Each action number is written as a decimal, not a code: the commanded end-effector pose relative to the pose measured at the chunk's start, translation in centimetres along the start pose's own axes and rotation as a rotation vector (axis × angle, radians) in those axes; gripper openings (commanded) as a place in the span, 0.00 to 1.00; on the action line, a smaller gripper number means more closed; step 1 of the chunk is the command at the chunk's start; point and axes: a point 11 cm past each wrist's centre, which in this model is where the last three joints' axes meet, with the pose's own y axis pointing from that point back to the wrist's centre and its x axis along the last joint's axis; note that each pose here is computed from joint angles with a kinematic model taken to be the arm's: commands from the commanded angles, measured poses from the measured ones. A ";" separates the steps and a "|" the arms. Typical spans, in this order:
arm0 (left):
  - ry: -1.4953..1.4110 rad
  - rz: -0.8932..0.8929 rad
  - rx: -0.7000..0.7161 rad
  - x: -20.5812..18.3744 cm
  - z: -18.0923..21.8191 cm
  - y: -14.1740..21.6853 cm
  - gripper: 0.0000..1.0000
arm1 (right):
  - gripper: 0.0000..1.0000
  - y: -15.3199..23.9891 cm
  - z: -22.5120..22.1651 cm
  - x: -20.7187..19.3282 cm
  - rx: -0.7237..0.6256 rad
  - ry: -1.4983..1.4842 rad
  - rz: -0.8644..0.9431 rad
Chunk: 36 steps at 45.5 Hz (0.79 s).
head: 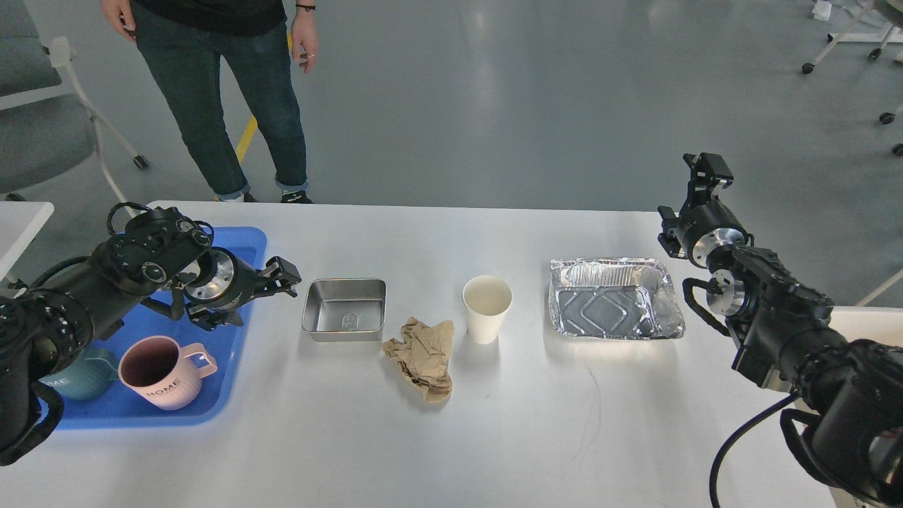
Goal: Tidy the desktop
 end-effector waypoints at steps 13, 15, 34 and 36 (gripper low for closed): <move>0.001 -0.002 0.000 -0.1 -0.1 -0.1 0.98 | 1.00 -0.1 -0.7 -0.4 0.032 -0.105 -0.038; 0.002 -0.003 -0.001 -0.1 0.0 -0.1 0.98 | 1.00 -0.1 -0.7 -0.4 0.032 -0.105 -0.038; 0.000 0.048 -0.020 -1.4 2.8 -1.5 0.98 | 1.00 -0.2 -1.1 -0.4 0.037 -0.096 -0.033; -0.002 0.044 -0.021 -1.6 2.9 -1.6 0.98 | 1.00 -0.2 -1.0 -0.3 0.035 -0.095 -0.030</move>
